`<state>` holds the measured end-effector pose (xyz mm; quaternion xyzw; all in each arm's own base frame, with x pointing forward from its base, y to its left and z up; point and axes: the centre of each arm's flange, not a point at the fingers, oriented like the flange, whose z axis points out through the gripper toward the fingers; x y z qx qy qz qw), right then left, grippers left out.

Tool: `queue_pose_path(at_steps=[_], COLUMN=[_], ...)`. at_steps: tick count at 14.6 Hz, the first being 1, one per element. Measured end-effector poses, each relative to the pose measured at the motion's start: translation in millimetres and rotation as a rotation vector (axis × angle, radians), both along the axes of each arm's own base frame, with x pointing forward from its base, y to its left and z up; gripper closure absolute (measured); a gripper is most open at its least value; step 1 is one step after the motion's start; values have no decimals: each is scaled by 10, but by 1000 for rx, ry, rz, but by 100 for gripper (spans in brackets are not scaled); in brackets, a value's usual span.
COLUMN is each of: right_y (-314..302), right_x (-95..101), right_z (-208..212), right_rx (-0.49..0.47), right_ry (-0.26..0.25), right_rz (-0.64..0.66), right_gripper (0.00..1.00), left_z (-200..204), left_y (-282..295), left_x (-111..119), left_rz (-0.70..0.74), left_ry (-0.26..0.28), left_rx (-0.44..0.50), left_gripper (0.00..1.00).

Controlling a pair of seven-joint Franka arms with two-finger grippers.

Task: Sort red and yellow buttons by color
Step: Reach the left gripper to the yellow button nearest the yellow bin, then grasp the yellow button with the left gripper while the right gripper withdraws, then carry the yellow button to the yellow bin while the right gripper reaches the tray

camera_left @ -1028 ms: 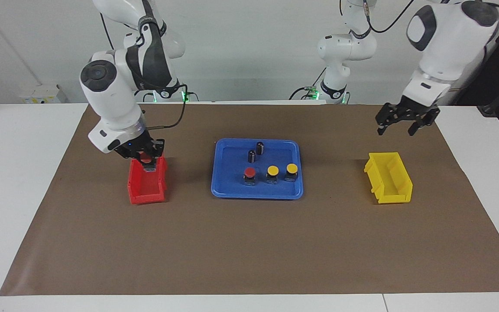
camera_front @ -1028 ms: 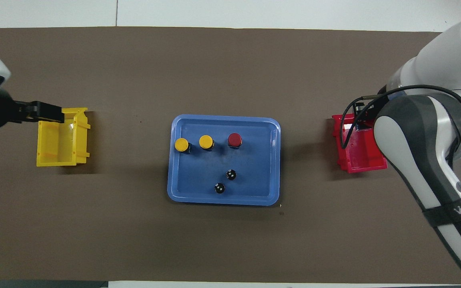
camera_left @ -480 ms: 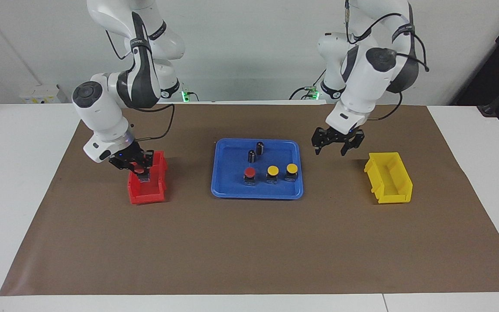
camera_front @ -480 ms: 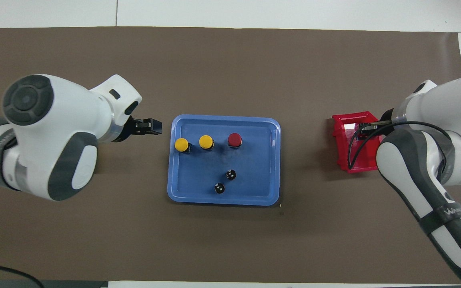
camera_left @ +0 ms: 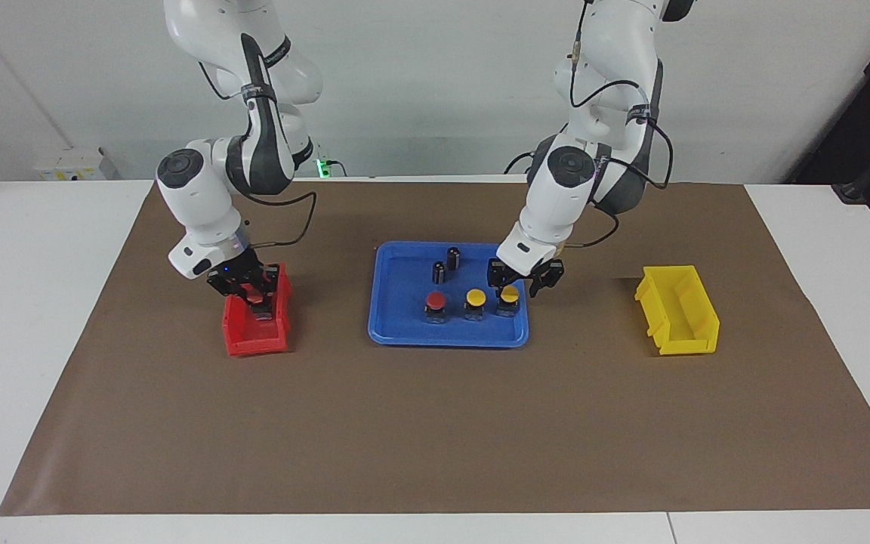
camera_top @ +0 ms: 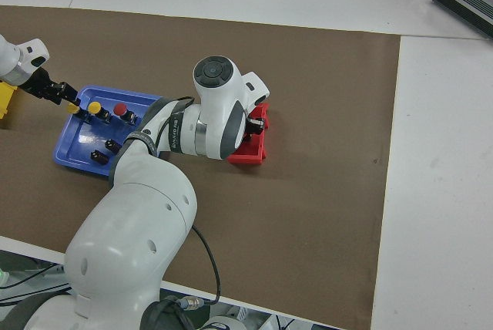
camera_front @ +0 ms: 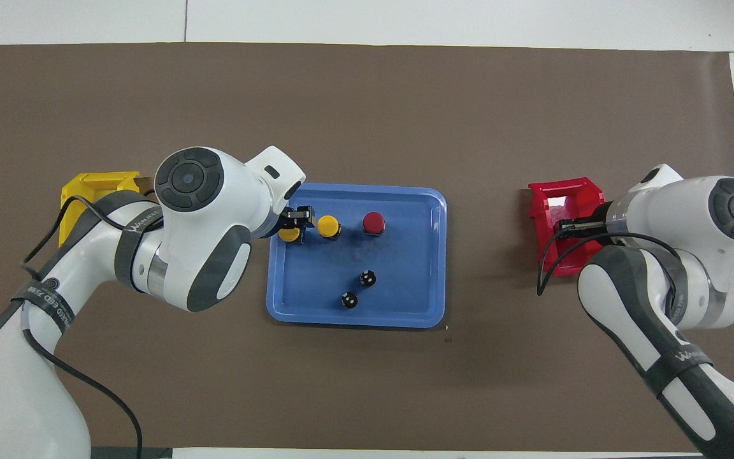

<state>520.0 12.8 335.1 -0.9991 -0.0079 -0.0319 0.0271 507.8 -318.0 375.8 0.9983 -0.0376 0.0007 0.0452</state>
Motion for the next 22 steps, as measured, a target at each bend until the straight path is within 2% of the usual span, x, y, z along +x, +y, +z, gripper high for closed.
queue_pose_path(at_steps=[5, 7, 8, 11, 13, 14, 16, 19, 20, 22], right_y=[-5, -46, -90, -160, -126, -101, -39, 243, 341, 598], right_x=[-1, 10, 36, 236, 391, 456, 579, 779, 828, 899], right_z=[10, 35, 91, 513, 889, 1072, 1384, 1690, 1721, 1735], right_rx=[-3, -5, -4, 6, 12, 15, 23, 34, 37, 42], right_ry=[-9, -3, 13, 48, 56, 63, 80, 89, 87, 83], right_rz=[54, 98, 109, 120, 132, 137, 130, 121, 110, 82], right_gripper=[57, 40, 36, 34, 30, 25, 22, 11, 11, 3], left_z=[-79, -109, -123, -130, -122, -118, -107, -9, 92, 453], left_y=[-111, -82, -70, -53, -45, -35, -18, -20, -29, -22], left_x=[-124, -126, -128, -119, -102, -92, -67, -36, -33, -46], left_rz=[-26, -22, -21, -17, -14, -11, -6, -6, -7, 11], left_ry=[15, 20, 22, 21, 13, 10, 1, 11, 32, 61], left_rx=[9, 14, 16, 15, 11, 10, 5, 10, 20, 34], left_gripper=[28, 29, 28, 32, 49, 49, 59, 59, 59, 59])
